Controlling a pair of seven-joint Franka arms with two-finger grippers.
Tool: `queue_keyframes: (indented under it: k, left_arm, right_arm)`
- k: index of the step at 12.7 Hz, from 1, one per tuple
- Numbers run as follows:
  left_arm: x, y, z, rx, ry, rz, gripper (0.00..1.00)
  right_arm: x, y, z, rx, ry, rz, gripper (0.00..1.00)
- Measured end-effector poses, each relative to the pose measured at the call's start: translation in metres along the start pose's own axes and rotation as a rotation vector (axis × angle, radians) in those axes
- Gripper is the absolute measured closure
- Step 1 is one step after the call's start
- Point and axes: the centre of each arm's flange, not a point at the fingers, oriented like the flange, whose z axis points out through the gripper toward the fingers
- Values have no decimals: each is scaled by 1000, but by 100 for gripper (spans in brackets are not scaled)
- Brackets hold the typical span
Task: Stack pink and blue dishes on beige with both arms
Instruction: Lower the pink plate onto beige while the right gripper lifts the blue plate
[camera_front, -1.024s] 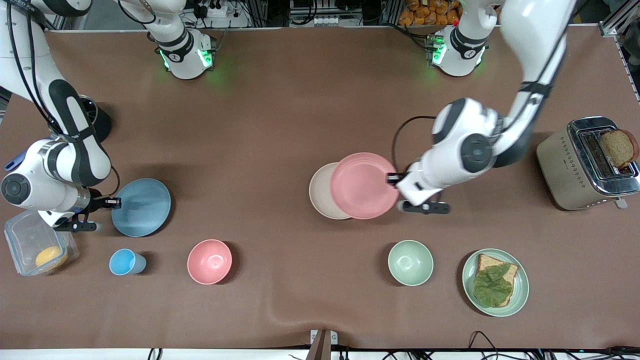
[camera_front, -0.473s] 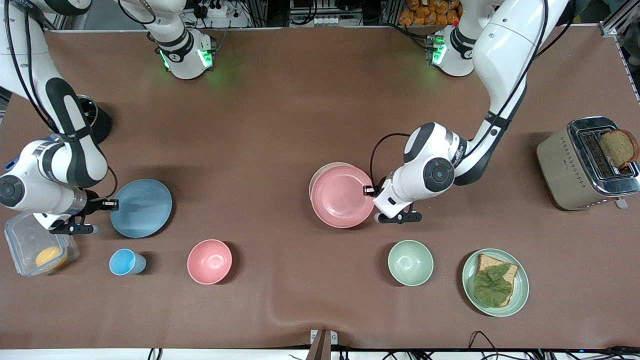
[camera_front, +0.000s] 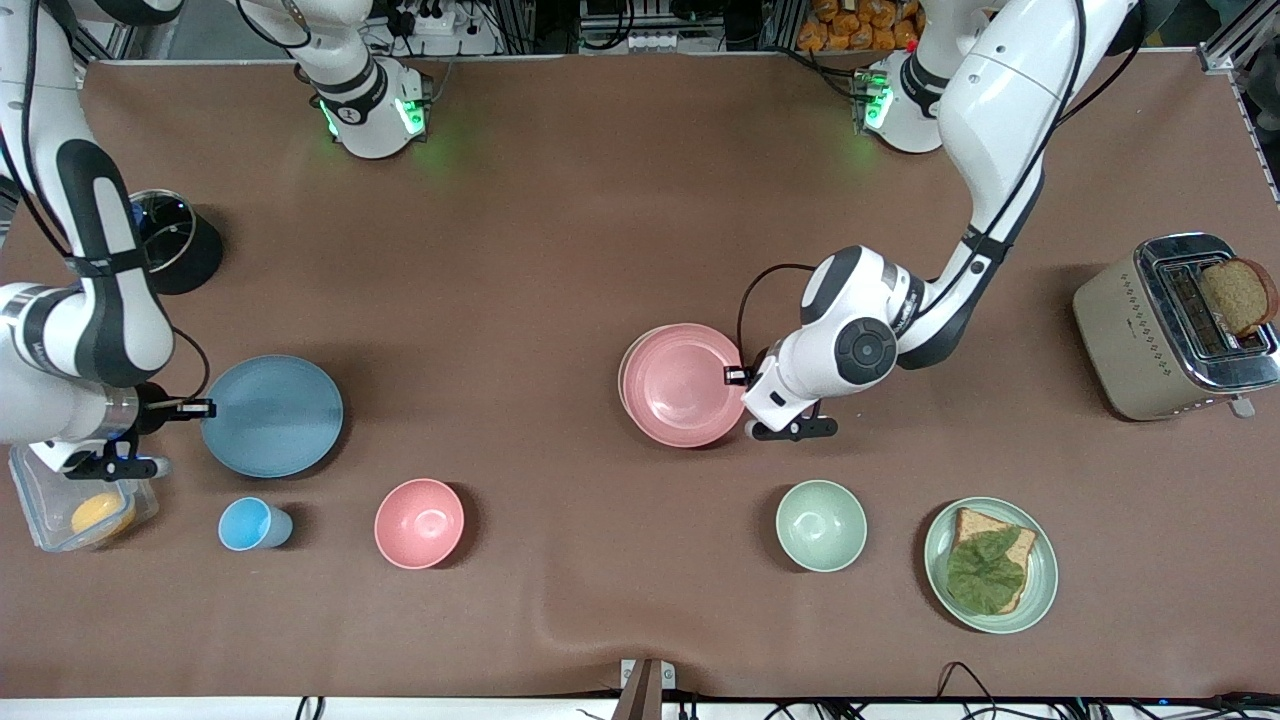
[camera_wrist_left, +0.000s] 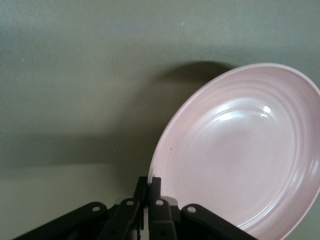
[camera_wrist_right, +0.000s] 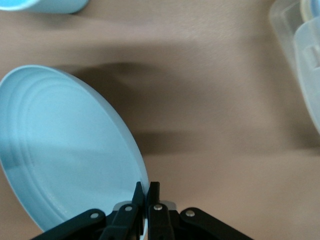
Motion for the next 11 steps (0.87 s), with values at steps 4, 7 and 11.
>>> queue_keyframes:
  k: [4,7,11]
  left_arm:
    - [-9,5,9,11,-16,11,96]
    - [-15,15,13,19,-16,-2,96]
    - [-16,16,14,19,-13,0,96]
  right_arm:
    - [-5,-9,2,111,-50,34,95]
    - [-11,-18,7,212,-98,66,95]
    - [-16,-30,12,315,-160,119,95]
